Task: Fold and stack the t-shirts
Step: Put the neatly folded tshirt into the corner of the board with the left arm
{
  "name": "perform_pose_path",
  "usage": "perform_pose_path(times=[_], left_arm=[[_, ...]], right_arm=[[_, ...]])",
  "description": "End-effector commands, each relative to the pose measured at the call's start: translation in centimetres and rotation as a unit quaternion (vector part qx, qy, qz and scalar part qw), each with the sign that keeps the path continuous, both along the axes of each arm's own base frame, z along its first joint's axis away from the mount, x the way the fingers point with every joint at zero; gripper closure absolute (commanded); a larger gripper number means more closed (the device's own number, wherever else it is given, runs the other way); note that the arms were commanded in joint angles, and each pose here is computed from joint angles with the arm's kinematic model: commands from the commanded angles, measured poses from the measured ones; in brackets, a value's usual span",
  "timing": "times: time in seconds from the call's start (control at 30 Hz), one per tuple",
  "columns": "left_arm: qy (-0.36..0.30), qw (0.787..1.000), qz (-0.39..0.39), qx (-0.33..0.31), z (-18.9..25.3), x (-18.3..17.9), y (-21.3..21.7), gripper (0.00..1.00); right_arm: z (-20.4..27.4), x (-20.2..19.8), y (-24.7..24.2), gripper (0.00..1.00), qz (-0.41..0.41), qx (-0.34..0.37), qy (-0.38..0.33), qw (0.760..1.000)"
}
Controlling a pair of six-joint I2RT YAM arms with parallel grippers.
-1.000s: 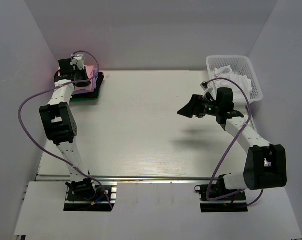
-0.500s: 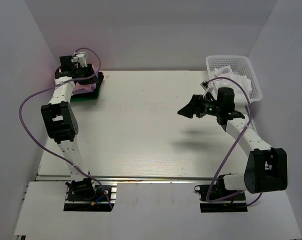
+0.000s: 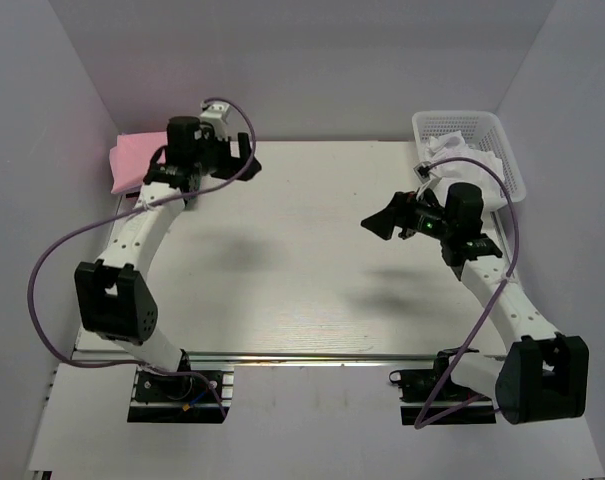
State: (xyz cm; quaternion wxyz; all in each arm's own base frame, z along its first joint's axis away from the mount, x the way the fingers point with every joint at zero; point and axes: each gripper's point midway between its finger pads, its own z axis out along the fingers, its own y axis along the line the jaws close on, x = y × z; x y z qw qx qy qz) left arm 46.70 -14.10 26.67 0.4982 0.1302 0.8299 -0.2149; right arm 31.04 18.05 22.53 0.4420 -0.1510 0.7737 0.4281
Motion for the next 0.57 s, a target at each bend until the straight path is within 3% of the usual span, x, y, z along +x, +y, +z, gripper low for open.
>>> perform_pose_path(times=[0.0, 0.1, 0.2, 0.27, 0.53], left_arm=[[0.013, 0.999, 0.024, -0.031, -1.9, -3.6, -3.1, 0.0], [0.028, 0.999, 0.047, -0.001, -4.0, -5.9, -4.0, 0.0], [0.06, 0.996, 0.056, 0.045, -6.2, -7.7, -5.1, 0.0], [0.061, 0.997, 0.035, 0.04, -6.8, -8.5, -6.7, 0.0], [0.052, 0.994, 0.062, 0.07, -5.8, -9.5, -6.8, 0.0]], right_arm=[[-1.0, 0.3, -1.9, 0.1, -0.083, -0.014, 0.002, 0.996], [-4.2, -0.5, -3.6, 0.1, -0.135, -0.034, 0.026, 0.99], [-4.5, -0.7, -4.6, 0.1, -0.165, -0.043, 0.011, 0.985], [-5.2, -1.5, -4.8, 0.1, -0.17, -0.044, 0.014, 0.984], [-5.7, -1.6, -5.6, 0.1, -0.185, -0.061, 0.021, 0.981]])
